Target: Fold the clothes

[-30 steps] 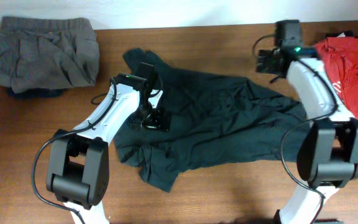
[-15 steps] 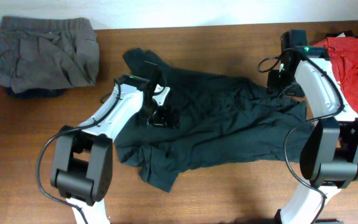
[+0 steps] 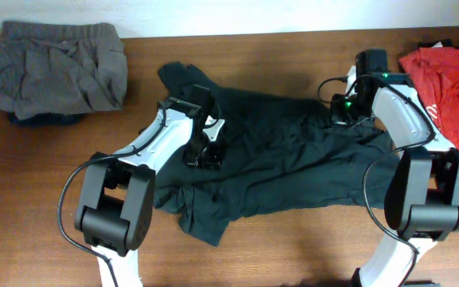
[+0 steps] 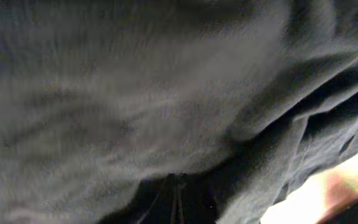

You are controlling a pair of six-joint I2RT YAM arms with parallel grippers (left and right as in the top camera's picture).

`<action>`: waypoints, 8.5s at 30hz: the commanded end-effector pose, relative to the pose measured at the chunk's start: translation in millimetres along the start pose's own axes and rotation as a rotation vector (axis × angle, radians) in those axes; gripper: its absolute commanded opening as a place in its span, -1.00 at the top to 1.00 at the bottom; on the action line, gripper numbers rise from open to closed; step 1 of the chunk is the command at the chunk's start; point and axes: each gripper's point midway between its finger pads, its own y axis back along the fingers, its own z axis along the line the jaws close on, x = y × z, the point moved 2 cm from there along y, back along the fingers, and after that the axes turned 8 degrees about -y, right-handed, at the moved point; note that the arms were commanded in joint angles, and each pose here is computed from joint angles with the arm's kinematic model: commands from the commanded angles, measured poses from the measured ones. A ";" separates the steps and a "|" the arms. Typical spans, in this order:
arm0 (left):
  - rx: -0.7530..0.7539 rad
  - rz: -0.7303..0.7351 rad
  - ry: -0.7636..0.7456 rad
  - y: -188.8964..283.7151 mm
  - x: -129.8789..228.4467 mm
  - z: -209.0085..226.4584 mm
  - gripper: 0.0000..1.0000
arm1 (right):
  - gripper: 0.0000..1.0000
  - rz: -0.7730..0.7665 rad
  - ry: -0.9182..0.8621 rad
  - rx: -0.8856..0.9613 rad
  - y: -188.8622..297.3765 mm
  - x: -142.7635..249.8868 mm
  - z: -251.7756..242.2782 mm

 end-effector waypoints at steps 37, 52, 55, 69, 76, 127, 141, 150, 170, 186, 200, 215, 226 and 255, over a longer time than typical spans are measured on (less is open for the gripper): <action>-0.217 0.240 0.400 -1.7 54.7 99.2 0.98 | 0.85 -0.188 -0.118 0.089 -72.6 -37.6 -75.3; -0.188 0.217 0.612 15.5 71.8 161.2 0.98 | 0.77 -0.288 -0.145 0.272 -62.3 -54.7 -107.4; -0.217 0.216 0.677 20.2 78.1 173.5 0.98 | 0.73 -0.301 -0.149 0.302 -58.7 -58.0 -111.6; -0.332 0.114 0.802 60.9 73.2 212.0 0.98 | 0.46 -0.434 -0.154 0.272 14.5 -128.0 -92.2; -0.354 -0.034 0.758 111.1 44.2 207.5 0.98 | -0.23 -0.339 -0.148 0.276 80.9 -127.9 -79.5; 0.013 0.170 0.273 -25.3 -15.3 40.6 0.98 | 0.70 -0.132 -0.229 0.002 -90.5 -59.2 -63.0; 0.013 0.167 0.274 -24.9 -15.8 41.3 0.99 | 0.70 -0.423 -0.253 0.155 -75.6 -116.3 -95.6; -0.126 0.024 0.154 19.8 -59.8 51.0 0.99 | -0.65 -0.406 -0.296 0.107 -24.8 -147.5 -95.7; -0.183 -0.168 0.111 21.1 -126.9 68.8 0.67 | -0.99 -0.005 -0.222 -0.157 138.5 -76.9 7.9; -0.190 -0.292 0.152 20.3 -154.5 109.3 0.67 | -0.95 0.112 -0.079 -0.143 134.2 -41.2 46.6; -0.205 -0.459 0.050 23.0 -194.8 114.6 0.68 | -0.90 0.133 -0.070 -0.112 133.7 -34.7 45.8; -0.213 -0.577 0.020 48.4 -218.3 111.9 0.67 | -0.90 0.146 -0.071 -0.108 134.0 -31.6 45.2; -0.288 -0.496 0.163 113.6 -187.4 116.4 -0.98 | -0.90 0.140 -0.070 -0.086 133.1 -32.6 41.9; -0.117 -0.397 0.192 36.7 -191.6 124.6 -0.56 | -0.91 0.152 -0.054 -0.084 133.5 -29.5 41.2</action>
